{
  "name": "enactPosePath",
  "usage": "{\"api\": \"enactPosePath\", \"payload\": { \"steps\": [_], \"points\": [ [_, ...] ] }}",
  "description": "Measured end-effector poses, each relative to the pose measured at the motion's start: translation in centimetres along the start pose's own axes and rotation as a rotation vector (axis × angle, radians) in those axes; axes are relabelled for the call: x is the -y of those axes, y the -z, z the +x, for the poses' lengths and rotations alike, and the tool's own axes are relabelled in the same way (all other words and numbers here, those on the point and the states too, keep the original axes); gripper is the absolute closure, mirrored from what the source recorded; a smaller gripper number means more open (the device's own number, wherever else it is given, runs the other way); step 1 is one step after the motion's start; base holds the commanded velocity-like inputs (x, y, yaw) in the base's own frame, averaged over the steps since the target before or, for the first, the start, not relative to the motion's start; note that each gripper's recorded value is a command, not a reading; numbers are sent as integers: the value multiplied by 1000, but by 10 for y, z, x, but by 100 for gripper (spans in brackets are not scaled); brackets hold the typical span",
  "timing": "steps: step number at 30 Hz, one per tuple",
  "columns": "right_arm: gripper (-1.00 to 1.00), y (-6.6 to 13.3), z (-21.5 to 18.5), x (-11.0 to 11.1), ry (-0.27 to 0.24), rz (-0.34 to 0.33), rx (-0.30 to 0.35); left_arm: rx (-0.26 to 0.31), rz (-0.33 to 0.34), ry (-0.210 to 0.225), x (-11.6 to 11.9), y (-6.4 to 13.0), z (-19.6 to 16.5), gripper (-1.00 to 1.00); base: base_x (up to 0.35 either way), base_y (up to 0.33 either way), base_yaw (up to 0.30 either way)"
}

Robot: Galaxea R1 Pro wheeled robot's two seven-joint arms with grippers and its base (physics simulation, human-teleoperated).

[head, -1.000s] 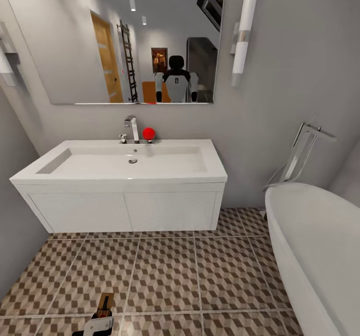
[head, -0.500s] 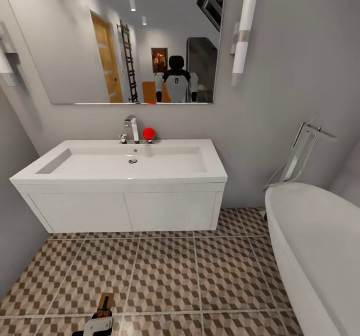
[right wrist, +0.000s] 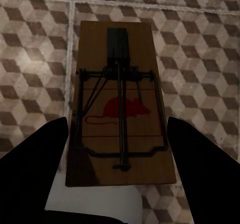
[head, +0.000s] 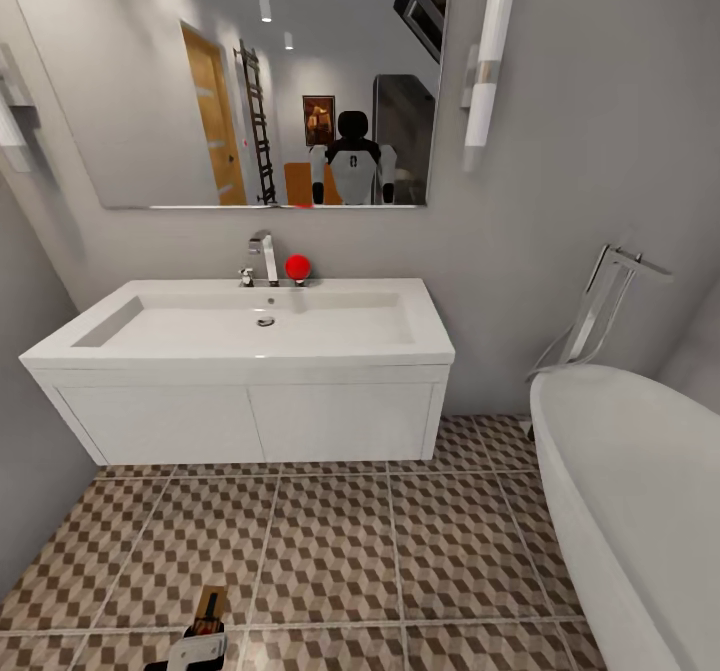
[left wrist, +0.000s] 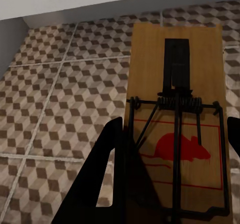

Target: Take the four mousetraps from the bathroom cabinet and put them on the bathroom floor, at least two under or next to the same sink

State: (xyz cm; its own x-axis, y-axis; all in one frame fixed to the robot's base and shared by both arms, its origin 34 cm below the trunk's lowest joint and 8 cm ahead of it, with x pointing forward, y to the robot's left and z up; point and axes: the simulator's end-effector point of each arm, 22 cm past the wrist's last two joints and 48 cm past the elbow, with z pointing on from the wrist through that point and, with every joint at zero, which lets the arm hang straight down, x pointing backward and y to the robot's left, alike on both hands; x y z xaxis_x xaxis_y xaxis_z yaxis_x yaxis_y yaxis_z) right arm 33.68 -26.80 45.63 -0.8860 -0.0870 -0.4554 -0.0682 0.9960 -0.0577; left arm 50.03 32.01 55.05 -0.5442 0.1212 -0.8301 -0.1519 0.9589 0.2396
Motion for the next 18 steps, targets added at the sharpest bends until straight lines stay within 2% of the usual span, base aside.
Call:
{"api": "enactPosePath", "payload": {
  "steps": [2,4,7,9,11,14,16,18],
  "points": [
    [100,-1,-3,0,-1,3,7,-37,-3,-11,0,0,8,100,0,0,0],
    [100,-4,-21,3,-1,13,41,-130,-7,-38,-1,2,28,100,0,0,0],
    [100,-13,-89,18,-3,70,148,-283,-9,-82,2,-1,51,100,0,0,0],
    [100,-16,-123,30,-3,110,135,-343,-12,-95,6,-14,42,100,0,0,0],
    [100,-14,-158,38,-3,135,116,-382,-9,-90,12,-31,21,100,0,0,0],
    [100,-1,-223,44,-12,156,177,-424,18,-55,18,-48,-10,100,0,0,0],
    [100,6,-271,39,-26,152,234,-453,41,-36,21,-51,-19,100,0,0,0],
    [100,11,-326,24,-46,133,252,-479,50,-27,18,-53,-24,100,0,0,0]
  ]
}}
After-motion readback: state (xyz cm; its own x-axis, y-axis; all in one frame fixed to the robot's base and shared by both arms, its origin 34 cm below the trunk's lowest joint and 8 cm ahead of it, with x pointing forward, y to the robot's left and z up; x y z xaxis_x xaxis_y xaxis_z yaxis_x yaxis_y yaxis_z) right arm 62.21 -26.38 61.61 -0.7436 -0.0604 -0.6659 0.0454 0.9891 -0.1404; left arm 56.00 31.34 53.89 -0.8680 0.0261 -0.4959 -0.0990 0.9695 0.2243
